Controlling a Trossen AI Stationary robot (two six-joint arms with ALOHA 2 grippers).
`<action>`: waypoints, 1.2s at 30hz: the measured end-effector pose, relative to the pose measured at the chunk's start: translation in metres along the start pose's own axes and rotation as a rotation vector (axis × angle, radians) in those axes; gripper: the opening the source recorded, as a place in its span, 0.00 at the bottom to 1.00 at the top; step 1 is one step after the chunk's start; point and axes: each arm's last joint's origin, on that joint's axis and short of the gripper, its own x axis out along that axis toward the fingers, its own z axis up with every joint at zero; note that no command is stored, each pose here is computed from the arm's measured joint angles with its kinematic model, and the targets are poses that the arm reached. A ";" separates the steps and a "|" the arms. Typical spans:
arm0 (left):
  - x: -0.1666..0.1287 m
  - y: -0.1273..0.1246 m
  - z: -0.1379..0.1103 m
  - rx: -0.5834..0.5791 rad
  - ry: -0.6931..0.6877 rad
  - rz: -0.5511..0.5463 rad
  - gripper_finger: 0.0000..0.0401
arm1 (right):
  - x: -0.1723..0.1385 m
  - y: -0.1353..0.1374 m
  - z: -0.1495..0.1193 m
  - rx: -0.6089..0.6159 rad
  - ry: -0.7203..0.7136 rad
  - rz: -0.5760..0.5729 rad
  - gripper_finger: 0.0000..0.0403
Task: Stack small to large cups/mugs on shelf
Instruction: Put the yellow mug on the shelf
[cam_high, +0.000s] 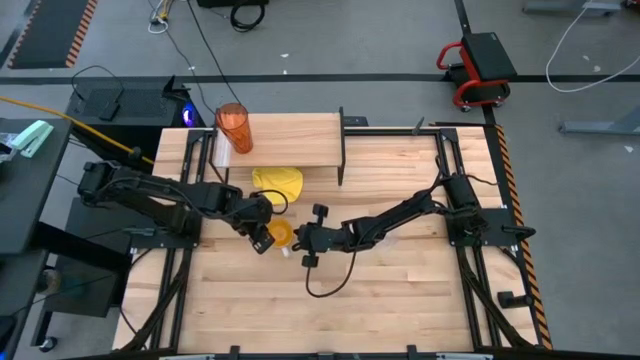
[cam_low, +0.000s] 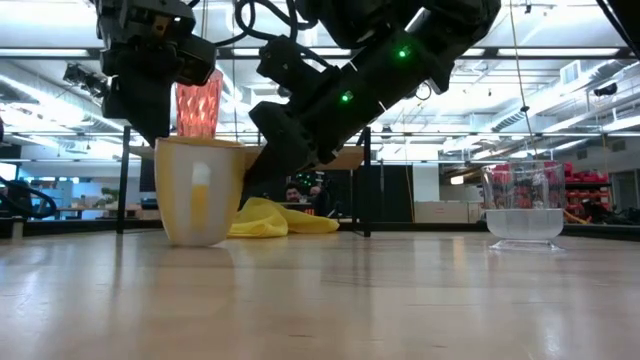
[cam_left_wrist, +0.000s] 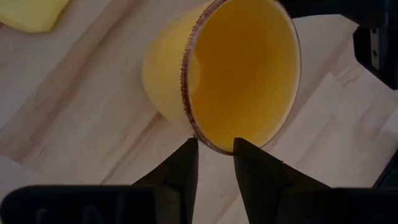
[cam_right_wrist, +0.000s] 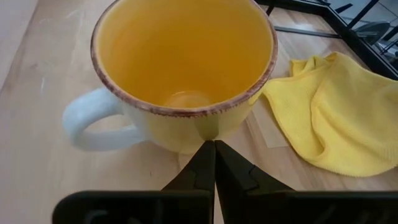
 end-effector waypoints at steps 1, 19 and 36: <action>0.000 0.001 0.001 -0.003 -0.001 0.002 0.27 | 0.000 -0.001 0.000 0.001 0.000 0.002 0.03; 0.001 0.015 0.012 -0.002 -0.055 0.087 0.27 | 0.005 -0.009 0.001 0.017 0.000 0.007 0.03; 0.000 0.016 0.013 0.012 -0.072 0.107 0.27 | 0.006 -0.012 0.001 0.032 0.002 0.017 0.03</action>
